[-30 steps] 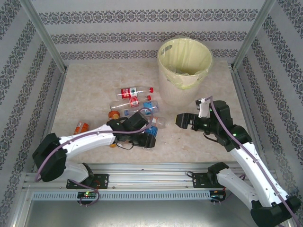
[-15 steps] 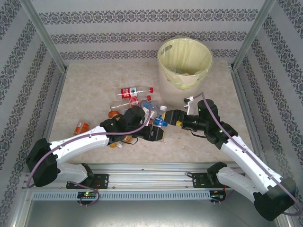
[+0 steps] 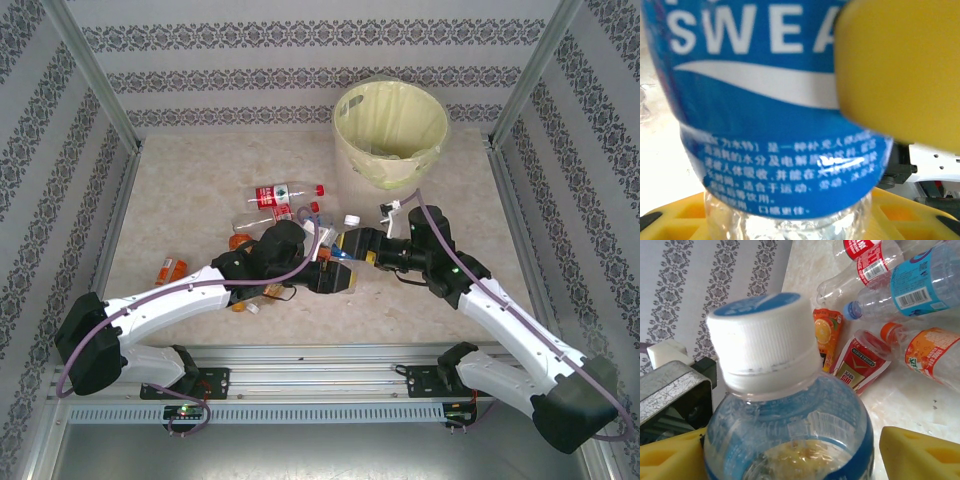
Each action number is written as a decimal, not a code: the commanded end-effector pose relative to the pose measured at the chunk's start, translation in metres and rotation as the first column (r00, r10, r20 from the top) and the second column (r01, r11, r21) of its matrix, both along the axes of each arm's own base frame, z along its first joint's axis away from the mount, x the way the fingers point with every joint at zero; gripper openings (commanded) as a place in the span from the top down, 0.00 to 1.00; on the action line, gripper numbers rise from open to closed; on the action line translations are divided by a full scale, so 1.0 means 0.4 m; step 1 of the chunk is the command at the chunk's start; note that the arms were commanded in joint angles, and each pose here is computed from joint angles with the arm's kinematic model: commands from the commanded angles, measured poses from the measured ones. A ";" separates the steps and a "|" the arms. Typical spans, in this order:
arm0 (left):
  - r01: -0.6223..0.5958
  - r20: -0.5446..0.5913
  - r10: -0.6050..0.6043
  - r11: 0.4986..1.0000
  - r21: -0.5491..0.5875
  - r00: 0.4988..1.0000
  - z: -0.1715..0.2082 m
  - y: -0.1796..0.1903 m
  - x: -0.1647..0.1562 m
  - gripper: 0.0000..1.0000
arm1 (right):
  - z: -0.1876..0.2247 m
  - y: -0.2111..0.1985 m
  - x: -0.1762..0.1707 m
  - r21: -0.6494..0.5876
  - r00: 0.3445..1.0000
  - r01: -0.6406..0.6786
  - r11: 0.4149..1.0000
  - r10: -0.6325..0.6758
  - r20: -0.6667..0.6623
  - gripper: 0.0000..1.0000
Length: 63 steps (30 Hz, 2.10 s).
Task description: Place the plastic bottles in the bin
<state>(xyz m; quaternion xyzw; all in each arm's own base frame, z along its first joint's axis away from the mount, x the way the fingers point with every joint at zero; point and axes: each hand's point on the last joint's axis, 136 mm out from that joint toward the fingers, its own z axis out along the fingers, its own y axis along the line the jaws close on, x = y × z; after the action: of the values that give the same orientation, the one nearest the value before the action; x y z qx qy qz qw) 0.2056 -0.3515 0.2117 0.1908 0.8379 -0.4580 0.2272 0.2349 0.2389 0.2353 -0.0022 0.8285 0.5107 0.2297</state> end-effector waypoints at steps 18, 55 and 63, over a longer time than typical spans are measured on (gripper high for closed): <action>-0.037 0.124 0.050 0.994 -0.106 0.991 0.140 0.002 0.018 0.00 | 0.109 -0.073 0.032 -0.078 0.990 0.070 0.994 -0.060 0.127 0.43; -0.183 0.285 0.174 0.983 0.005 0.943 0.159 0.128 0.035 0.00 | 0.410 -0.377 0.636 -0.534 0.809 0.578 0.617 -0.350 0.472 0.44; -0.220 0.269 0.194 0.973 0.070 0.943 0.112 0.157 0.034 0.00 | 0.305 -0.361 0.669 -0.606 0.872 0.488 0.628 -0.314 0.377 0.40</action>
<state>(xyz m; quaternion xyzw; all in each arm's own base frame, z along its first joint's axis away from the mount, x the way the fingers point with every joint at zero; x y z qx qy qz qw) 0.2220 -0.2971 0.2692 0.1658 0.8243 -0.3891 0.3764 0.5069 0.0972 0.3566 0.0449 0.8991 0.1005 0.4236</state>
